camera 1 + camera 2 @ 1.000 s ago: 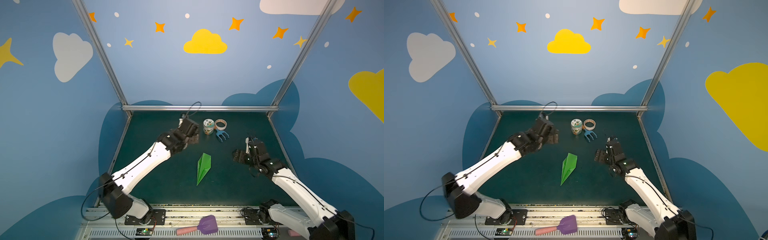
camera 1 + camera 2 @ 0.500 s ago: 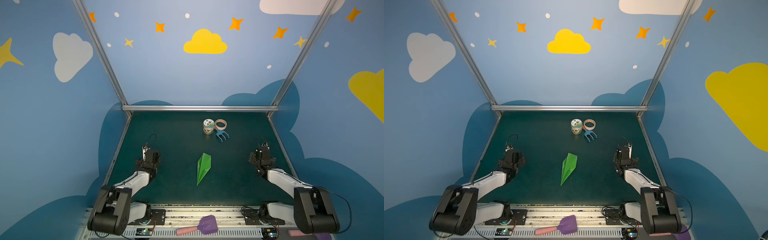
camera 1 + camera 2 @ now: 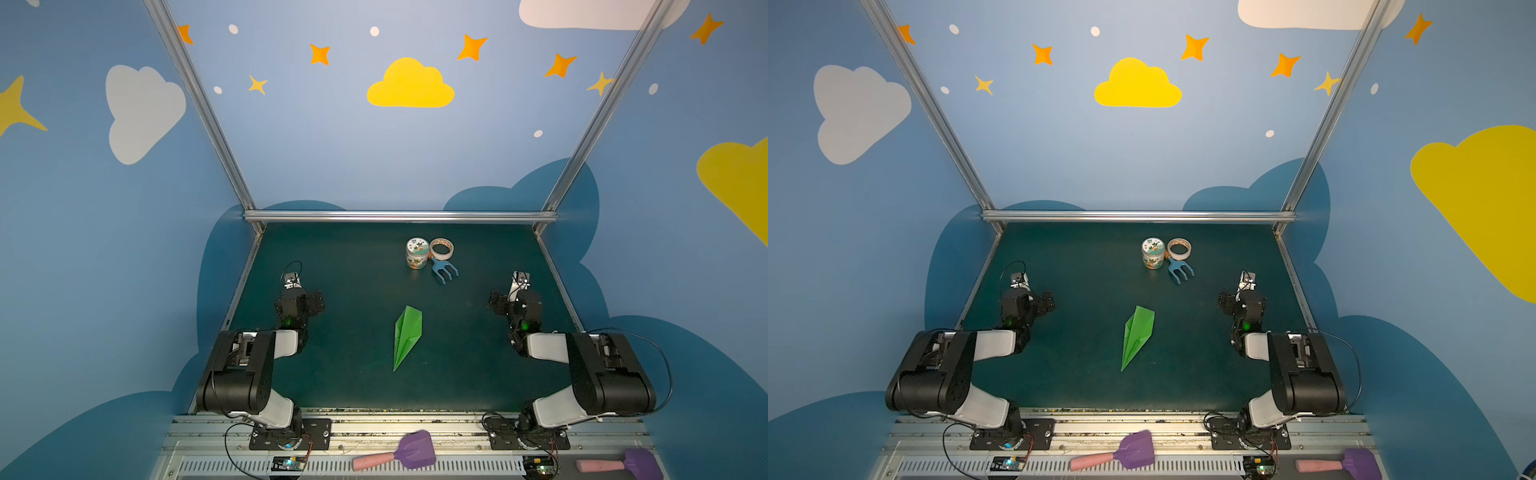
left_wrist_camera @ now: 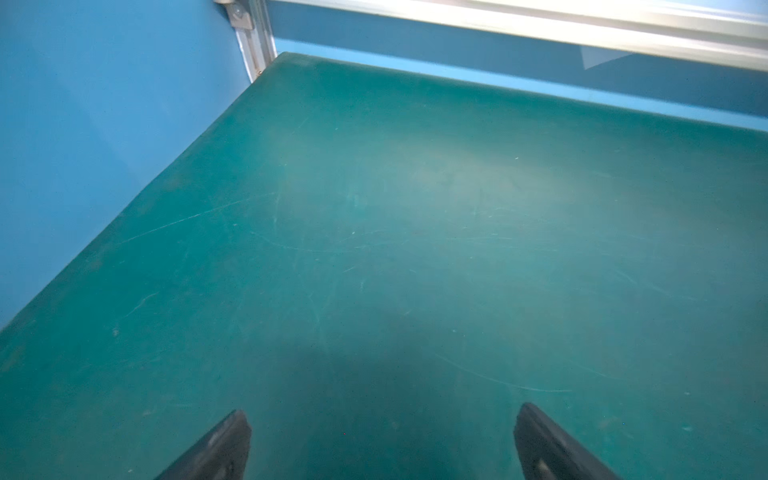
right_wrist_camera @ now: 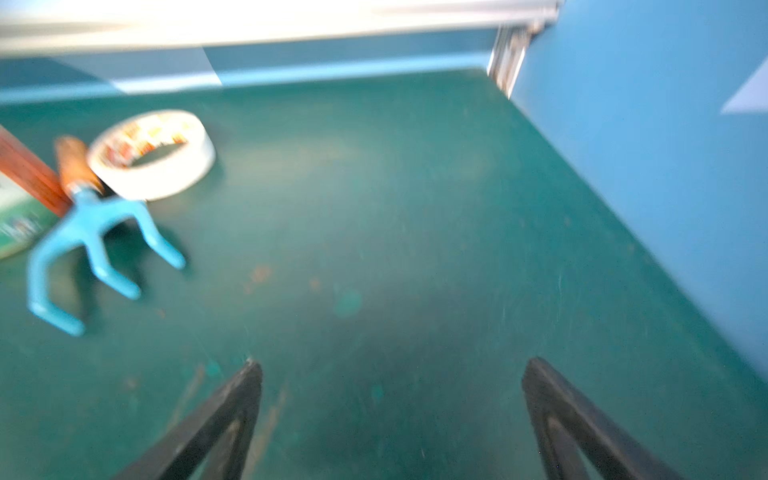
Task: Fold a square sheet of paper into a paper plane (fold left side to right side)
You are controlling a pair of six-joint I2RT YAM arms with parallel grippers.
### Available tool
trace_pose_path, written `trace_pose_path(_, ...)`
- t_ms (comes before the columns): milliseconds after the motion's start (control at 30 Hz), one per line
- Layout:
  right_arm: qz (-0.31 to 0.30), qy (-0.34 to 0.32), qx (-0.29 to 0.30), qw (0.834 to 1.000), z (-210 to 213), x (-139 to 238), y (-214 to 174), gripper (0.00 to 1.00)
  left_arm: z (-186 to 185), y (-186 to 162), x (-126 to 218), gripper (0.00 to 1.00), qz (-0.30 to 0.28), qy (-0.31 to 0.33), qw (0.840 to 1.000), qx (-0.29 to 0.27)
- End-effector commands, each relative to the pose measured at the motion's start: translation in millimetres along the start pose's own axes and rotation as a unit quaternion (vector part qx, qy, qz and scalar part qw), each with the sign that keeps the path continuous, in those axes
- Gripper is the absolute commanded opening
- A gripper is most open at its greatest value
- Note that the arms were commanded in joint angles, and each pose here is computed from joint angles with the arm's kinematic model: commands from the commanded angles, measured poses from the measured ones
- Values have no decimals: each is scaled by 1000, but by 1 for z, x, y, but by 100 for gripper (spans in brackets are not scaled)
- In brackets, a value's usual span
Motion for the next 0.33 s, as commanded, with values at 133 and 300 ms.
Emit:
trace_pose_path(133,11,10,3,1000,1,-2,0,97,-1,8,-1,99,-17,-11,1000,6)
trace_pose_path(300,5,13,8,1000,2,0,-1,97,-1,8,1,100,-20,-11,1000,5)
Point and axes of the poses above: each gripper's point midway between its finger pads, its own x axis back along the fingers, its own z axis along the line the jaws close on, y = z × x, the point moved 10 cm from there along x, back along the fingers, and after that the axes turned 6 degrees about -x, right-handed, at the moved point
